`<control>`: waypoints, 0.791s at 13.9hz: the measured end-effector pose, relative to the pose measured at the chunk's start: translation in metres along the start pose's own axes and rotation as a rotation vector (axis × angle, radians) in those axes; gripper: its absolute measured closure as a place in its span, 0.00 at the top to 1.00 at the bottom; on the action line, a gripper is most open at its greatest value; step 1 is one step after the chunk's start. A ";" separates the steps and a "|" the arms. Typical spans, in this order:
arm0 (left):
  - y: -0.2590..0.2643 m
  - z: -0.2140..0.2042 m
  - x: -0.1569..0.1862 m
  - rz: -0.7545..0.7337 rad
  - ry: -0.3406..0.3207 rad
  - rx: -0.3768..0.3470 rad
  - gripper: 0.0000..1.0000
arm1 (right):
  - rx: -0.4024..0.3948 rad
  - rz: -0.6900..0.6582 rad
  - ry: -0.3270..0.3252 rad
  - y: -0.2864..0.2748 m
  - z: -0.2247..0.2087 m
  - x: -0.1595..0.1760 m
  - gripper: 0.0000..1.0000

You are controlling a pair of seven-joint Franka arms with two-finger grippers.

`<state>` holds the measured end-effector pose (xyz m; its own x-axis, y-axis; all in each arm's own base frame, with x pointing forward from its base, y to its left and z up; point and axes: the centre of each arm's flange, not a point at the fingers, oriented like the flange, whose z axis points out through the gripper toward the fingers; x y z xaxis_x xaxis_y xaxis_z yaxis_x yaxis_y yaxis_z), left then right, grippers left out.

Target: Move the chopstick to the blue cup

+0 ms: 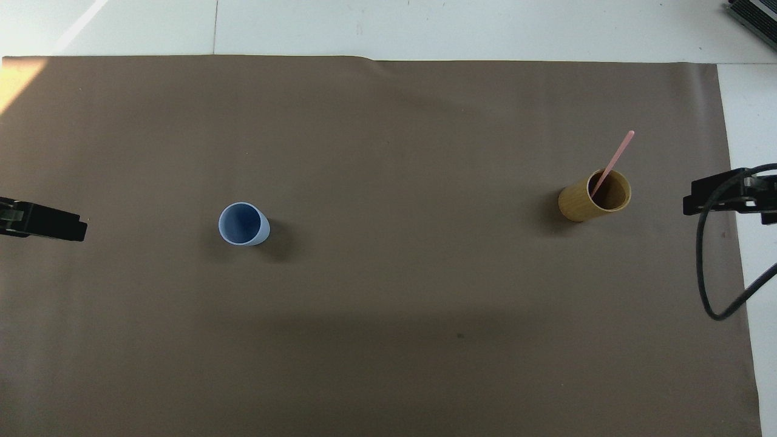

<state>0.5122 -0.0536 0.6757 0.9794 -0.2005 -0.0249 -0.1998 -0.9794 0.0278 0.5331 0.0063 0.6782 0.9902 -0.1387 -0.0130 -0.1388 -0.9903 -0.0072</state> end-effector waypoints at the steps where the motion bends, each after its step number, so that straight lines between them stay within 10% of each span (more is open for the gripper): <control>1: 0.000 0.000 0.000 0.000 0.000 0.000 1.00 | 0.000 0.000 0.000 0.000 0.000 0.000 1.00; 11: 0.001 0.000 0.000 0.001 0.001 0.000 1.00 | 0.006 -0.009 0.025 -0.006 0.005 0.004 1.00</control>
<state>0.5117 -0.0541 0.6762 0.9792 -0.2014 -0.0242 -0.2008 -0.9792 0.0276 0.5377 0.0112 0.6734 0.9914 -0.1301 0.0117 -0.1300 -0.9914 -0.0130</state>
